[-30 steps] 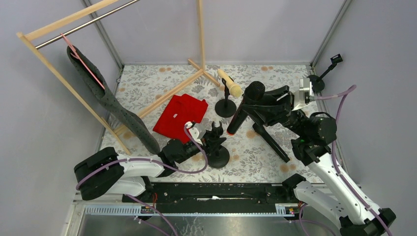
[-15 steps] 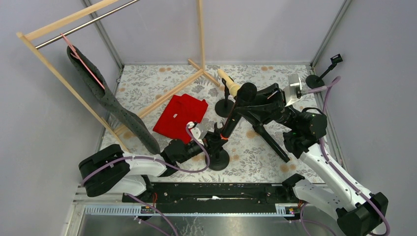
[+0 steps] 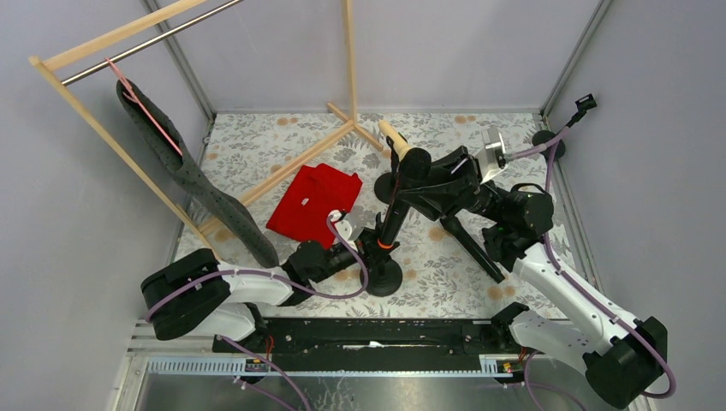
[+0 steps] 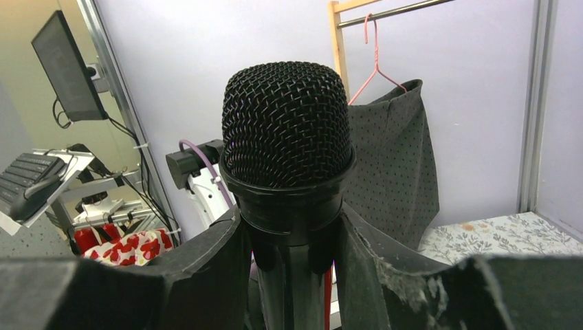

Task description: Attach the microphones to the stand

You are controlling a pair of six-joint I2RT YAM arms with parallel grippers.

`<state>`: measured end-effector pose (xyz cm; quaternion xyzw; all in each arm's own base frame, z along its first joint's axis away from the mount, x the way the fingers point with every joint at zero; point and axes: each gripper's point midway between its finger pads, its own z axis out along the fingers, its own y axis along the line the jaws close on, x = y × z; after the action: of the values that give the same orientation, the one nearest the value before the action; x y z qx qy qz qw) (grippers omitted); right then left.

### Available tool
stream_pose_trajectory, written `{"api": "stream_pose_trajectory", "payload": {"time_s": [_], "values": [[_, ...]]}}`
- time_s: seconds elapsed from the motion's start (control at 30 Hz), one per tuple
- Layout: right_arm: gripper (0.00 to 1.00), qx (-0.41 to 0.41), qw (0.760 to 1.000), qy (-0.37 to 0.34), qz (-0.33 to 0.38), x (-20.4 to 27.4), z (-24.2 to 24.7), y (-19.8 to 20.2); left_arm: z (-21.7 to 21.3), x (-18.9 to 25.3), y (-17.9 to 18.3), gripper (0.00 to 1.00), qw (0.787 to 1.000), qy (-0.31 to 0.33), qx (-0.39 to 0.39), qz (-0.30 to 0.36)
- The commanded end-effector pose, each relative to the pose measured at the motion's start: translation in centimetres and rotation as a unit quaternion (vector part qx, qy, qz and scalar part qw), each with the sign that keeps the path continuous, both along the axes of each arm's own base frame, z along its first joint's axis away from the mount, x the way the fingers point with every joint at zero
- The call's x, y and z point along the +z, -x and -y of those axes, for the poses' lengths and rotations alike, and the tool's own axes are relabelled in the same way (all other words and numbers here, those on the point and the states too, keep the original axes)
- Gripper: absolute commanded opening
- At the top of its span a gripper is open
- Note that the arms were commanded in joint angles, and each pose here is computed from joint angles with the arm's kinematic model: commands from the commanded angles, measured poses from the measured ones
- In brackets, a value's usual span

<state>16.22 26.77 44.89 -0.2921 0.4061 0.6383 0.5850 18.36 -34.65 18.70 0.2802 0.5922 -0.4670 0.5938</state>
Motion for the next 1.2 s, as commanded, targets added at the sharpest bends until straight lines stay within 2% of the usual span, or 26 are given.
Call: {"api": "stream_pose_trajectory", "payload": {"time_s": [0.0, 0.5, 0.67, 0.8, 0.9, 1.17], "values": [[0.00, -0.005, 0.998, -0.017, 0.060, 0.9, 0.1, 0.8, 0.7, 6.1, 0.3, 0.00, 0.995, 0.086, -0.019, 0.046], [0.00, -0.067, 0.992, 0.026, 0.102, -1.4, -0.6, -1.6, 0.6, 5.8, 1.4, 0.00, 0.994, 0.081, -0.045, 0.057], [0.00, -0.060, 0.993, 0.027, 0.098, -1.6, -0.6, -1.3, 0.1, 5.4, 1.5, 0.00, 0.993, 0.085, -0.039, 0.072], [0.00, -0.031, 0.994, 0.023, 0.098, -1.2, -0.6, 0.0, -0.2, 4.9, 1.1, 0.13, 0.994, 0.083, -0.026, 0.072], [0.00, -0.008, 0.995, 0.023, 0.101, -1.0, -0.5, 1.0, -0.1, 4.6, 1.1, 0.32, 0.994, 0.080, -0.026, 0.070], [0.00, 0.082, 0.990, -0.021, 0.115, 2.2, 1.1, 6.0, -0.3, 4.2, 1.3, 0.57, 0.994, 0.078, -0.027, 0.075]]}}
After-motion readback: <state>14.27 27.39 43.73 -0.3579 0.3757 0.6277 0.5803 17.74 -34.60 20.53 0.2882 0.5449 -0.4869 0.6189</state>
